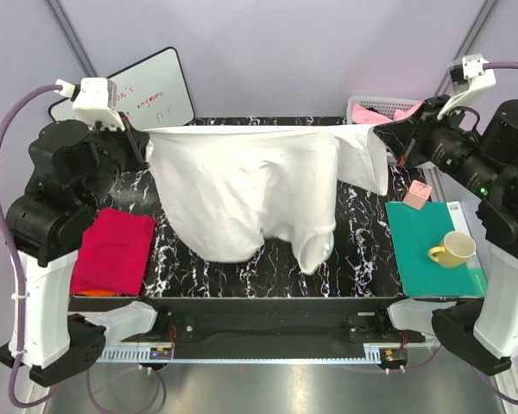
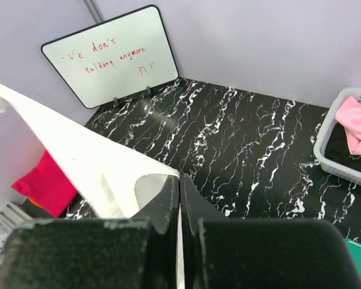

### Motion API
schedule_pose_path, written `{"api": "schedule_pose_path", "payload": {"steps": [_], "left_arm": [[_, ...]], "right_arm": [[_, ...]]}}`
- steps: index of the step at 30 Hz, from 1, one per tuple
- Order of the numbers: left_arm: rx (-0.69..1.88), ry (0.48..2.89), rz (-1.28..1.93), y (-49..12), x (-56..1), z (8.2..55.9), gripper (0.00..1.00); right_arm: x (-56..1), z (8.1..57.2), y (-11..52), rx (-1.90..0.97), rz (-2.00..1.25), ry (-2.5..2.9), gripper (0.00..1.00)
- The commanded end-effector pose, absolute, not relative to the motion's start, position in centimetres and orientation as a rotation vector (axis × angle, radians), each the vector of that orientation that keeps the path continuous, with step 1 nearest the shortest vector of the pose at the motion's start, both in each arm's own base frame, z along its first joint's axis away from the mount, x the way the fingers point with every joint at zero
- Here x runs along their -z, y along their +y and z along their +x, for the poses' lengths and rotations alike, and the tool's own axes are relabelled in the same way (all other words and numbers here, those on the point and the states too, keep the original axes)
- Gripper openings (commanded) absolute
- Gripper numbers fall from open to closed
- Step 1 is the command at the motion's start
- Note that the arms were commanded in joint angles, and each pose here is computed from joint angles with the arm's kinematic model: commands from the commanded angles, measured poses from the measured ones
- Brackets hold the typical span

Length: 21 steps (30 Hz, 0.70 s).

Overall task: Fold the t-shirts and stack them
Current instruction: Flatten out the tshirt

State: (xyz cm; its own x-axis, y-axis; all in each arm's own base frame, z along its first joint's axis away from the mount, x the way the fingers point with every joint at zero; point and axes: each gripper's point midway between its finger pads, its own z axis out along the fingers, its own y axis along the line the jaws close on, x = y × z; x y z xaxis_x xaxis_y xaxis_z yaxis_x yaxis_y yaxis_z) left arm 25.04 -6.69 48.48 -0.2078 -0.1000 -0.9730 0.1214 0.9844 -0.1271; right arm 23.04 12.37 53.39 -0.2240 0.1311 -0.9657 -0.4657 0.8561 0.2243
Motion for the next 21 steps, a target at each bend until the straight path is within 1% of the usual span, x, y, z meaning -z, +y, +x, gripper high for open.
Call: {"api": "schedule_pose_path", "payload": {"steps": [1,2,5,6,7,9,10,11,12,13,14,15,16,17,18,19,20,21], "left_arm": [[-0.095,1.794,-0.101,-2.8,-47.3,28.1,0.00],[-0.146,1.842,-0.093,-3.1,-45.9,30.1,0.00],[-0.180,1.956,-0.075,-3.8,-42.0,34.8,0.00],[-0.164,1.989,-0.062,-4.1,-40.9,35.9,0.00],[-0.143,2.053,-0.047,-4.9,-38.4,37.9,0.00],[-0.122,2.087,-0.057,-4.9,-36.5,40.3,0.00],[-0.121,2.147,-0.030,-5.6,-33.7,42.0,0.00],[-0.127,2.169,-0.029,-5.6,-32.6,43.0,0.00],[-0.142,2.197,-0.032,-5.6,-31.2,43.7,0.00],[-0.136,2.273,0.008,-6.3,-27.7,45.0,0.00],[-0.148,2.309,0.007,-6.1,-26.0,45.7,0.00],[-0.154,2.342,0.023,-6.1,-24.5,46.3,0.00],[-0.148,2.421,0.038,-6.5,-21.0,47.2,0.00],[-0.149,2.457,0.027,-6.3,-19.3,47.6,0.00],[-0.136,2.489,0.030,-6.3,-17.9,48.0,0.00],[-0.131,2.530,0.019,-6.4,-15.9,48.6,0.00],[-0.127,2.541,0.005,-6.2,-15.1,49.1,0.00],[-0.121,2.534,-0.002,-6.2,-15.0,49.8,0.00]], "right_arm": [[-50.2,28.8,10.0,-0.340,-0.142,1.795,0.00],[-50.1,30.2,10.4,-0.338,-0.143,1.783,0.00],[-45.3,35.2,11.9,-0.304,-0.182,1.875,0.00],[-42.9,36.4,12.5,-0.300,-0.202,1.932,0.00],[-40.5,38.5,13.4,-0.301,-0.241,1.973,0.00],[-36.0,40.8,14.2,-0.285,-0.273,2.061,0.00],[-33.3,42.9,14.8,-0.275,-0.286,2.101,0.00],[-31.5,43.9,14.9,-0.251,-0.311,2.125,0.00],[-28.5,45.6,15.4,-0.245,-0.315,2.177,0.00],[-27.3,47.0,16.0,-0.251,-0.330,2.171,0.00],[-26.4,48.2,16.4,-0.255,-0.333,2.177,0.00],[-22.7,49.8,16.9,-0.247,-0.354,2.241,0.00],[-21.4,50.8,16.9,-0.224,-0.348,2.262,0.00],[-21.6,52.4,17.1,-0.219,-0.344,2.242,0.00],[-18.1,53.6,17.3,-0.206,-0.354,2.298,0.00],[-17.1,54.5,17.3,-0.188,-0.344,2.310,0.00],[-18.4,56.1,17.5,-0.192,-0.332,2.271,0.00],[-15.5,57.1,17.6,-0.187,-0.314,2.317,0.00]]}}
